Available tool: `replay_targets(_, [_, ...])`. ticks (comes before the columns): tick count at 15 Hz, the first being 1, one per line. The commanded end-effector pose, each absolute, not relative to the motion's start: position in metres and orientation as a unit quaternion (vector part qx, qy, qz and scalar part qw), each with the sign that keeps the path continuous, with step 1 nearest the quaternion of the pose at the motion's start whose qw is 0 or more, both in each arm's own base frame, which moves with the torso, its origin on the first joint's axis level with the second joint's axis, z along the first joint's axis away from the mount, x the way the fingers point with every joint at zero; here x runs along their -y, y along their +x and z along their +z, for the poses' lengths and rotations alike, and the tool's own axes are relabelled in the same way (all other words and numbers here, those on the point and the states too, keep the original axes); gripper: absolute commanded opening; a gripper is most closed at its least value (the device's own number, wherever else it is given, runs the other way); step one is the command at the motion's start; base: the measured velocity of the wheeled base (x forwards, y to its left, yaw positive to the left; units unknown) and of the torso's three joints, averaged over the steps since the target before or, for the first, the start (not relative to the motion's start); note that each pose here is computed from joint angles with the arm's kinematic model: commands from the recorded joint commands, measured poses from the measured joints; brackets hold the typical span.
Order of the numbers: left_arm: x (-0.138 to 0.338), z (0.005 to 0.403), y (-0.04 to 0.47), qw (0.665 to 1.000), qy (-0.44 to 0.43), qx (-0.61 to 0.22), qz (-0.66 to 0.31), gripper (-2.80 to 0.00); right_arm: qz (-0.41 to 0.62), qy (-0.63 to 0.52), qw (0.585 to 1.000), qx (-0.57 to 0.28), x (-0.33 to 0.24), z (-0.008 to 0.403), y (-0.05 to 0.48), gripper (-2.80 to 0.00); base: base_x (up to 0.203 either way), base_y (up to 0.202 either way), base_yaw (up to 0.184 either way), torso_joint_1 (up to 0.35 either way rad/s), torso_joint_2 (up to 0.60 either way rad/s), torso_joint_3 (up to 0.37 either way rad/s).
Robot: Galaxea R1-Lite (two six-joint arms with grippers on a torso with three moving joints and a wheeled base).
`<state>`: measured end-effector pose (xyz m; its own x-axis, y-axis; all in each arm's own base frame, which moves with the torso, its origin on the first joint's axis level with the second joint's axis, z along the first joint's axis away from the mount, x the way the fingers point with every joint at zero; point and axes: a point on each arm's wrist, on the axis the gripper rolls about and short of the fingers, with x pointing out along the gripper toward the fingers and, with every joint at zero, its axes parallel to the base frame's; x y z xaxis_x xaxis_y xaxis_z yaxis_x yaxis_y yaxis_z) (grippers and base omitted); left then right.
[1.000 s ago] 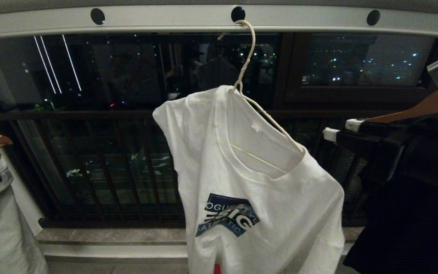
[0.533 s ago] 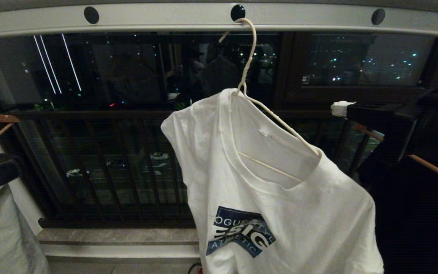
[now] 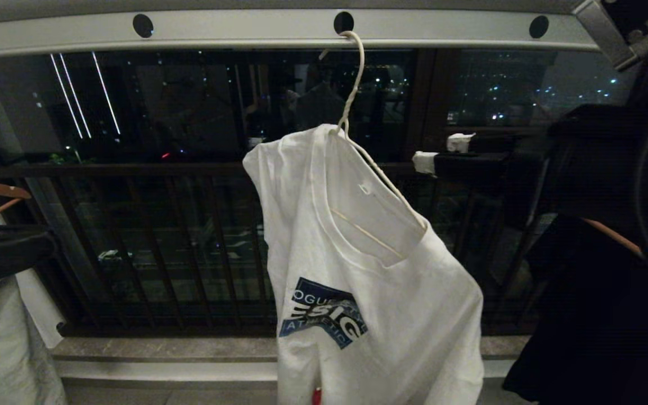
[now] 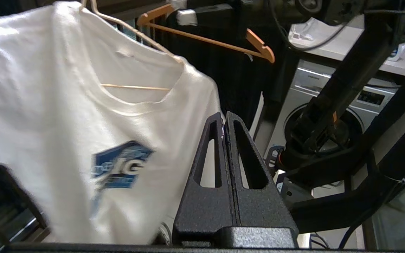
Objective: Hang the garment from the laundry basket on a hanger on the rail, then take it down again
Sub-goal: Take the clothes off the clothes rack
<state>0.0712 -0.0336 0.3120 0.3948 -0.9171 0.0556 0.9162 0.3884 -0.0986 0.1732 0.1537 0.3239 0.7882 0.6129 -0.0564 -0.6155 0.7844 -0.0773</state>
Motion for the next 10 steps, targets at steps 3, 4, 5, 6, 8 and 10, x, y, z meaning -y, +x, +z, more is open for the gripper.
replay_targets(3, [0.034,0.311,0.073,0.832,-0.057,-0.007,-0.552,-2.8,0.33,-0.047,0.943,-0.015,-0.186,0.331,0.205,0.0,0.0,0.0,0.0,0.0,0.0,0.0])
replay_targets(4, [0.034,0.311,0.073,0.832,-0.057,-0.006,-0.552,-2.8,0.33,-0.046,0.943,-0.012,-0.193,0.334,0.211,0.0,0.0,0.0,0.0,0.0,0.0,0.0])
replay_targets(5, [0.034,0.311,0.072,0.832,-0.057,-0.006,-0.552,-2.8,0.33,-0.045,0.943,-0.009,-0.199,0.336,0.218,0.0,0.0,0.0,0.0,0.0,0.0,0.0])
replay_targets(6, [0.034,0.311,0.073,0.832,-0.058,-0.007,-0.551,-2.8,0.33,-0.043,0.943,-0.006,-0.205,0.338,0.223,0.0,0.0,0.0,0.0,0.0,0.0,0.0])
replay_targets(8, [0.034,0.311,0.074,0.832,-0.059,-0.009,-0.551,-2.8,0.33,-0.041,0.943,0.0,-0.218,0.34,0.236,0.0,0.0,0.0,0.0,0.0,0.0,0.0])
replay_targets(10, [0.034,0.311,0.075,0.832,-0.059,-0.01,-0.551,-2.8,0.333,-0.039,0.942,0.003,-0.231,0.341,0.246,0.0,0.0,0.0,0.0,0.0,0.0,0.0])
